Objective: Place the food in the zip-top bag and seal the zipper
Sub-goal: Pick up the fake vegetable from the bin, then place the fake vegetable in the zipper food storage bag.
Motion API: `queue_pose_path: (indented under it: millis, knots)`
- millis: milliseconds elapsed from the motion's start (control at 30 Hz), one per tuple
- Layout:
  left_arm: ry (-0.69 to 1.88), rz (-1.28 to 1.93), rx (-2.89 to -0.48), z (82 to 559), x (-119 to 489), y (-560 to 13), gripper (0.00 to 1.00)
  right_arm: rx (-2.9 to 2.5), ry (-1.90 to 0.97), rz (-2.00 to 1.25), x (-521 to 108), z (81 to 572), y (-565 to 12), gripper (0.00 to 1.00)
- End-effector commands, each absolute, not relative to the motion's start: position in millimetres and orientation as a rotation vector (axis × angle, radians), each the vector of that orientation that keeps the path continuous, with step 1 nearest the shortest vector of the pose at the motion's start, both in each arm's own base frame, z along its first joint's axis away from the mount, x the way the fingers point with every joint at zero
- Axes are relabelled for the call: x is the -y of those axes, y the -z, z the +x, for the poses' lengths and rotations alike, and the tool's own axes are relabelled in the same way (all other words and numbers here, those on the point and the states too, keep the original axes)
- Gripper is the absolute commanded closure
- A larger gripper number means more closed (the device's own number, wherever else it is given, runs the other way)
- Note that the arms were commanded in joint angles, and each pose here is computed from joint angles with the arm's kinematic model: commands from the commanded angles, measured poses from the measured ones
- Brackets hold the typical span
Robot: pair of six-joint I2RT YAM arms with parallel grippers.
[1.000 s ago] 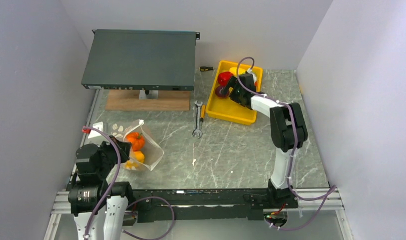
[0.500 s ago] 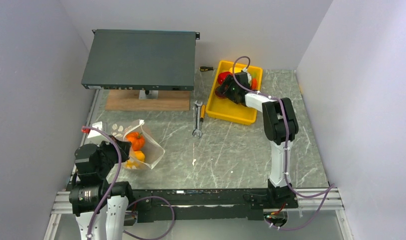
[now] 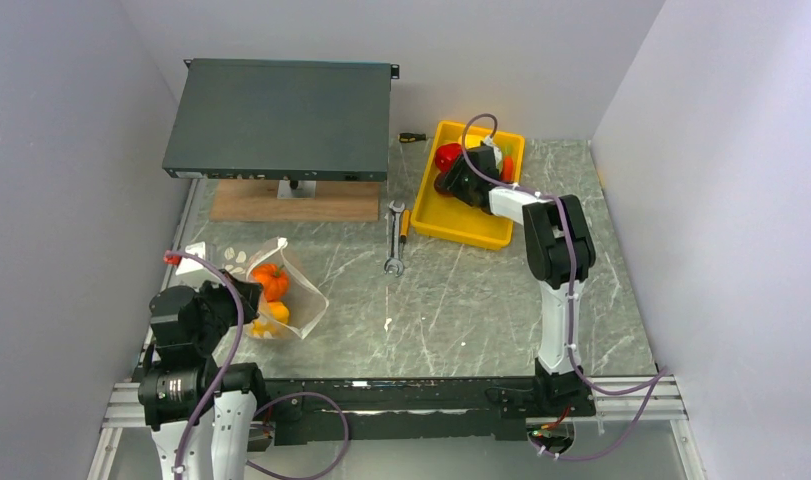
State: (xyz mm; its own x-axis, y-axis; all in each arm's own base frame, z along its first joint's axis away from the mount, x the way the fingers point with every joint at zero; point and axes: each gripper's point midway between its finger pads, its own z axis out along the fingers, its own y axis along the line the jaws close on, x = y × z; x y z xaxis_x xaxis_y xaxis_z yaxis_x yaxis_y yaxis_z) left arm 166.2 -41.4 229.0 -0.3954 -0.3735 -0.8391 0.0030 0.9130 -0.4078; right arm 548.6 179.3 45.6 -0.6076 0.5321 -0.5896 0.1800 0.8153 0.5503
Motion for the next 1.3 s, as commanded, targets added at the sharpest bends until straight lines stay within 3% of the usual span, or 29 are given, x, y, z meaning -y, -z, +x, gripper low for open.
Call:
queue_pose_path:
  millis: [0, 233, 400, 667, 800, 1067, 1267]
  knots:
    - [0.416, -0.251, -1.912, 173, 41, -238, 1.00, -2.109, -0.506, 0.421, -165, 543, -91, 0.71]
    - [0.413, -0.264, -1.934, 175, 40, -235, 1.00, -1.999, -0.516, 0.307, -171, 482, -146, 0.78]
    - [0.412, -0.269, -1.941, 176, 39, -234, 1.00, -1.971, -0.575, 0.217, -196, 403, -153, 0.81]
    - [0.418, -0.264, -1.960, 177, 40, -231, 1.00, -2.014, -0.654, -0.138, -282, 279, -137, 0.82]
    - [0.420, -0.264, -1.965, 178, 40, -230, 1.00, -1.956, -0.669, -0.373, -336, 227, -162, 0.81]
    - [0.418, -0.264, -1.959, 177, 40, -231, 1.00, -1.728, -0.592, -0.696, -407, 168, -234, 0.78]
    - [0.415, -0.265, -1.953, 176, 40, -232, 1.00, -1.693, -0.607, -0.792, -450, 159, -243, 0.71]
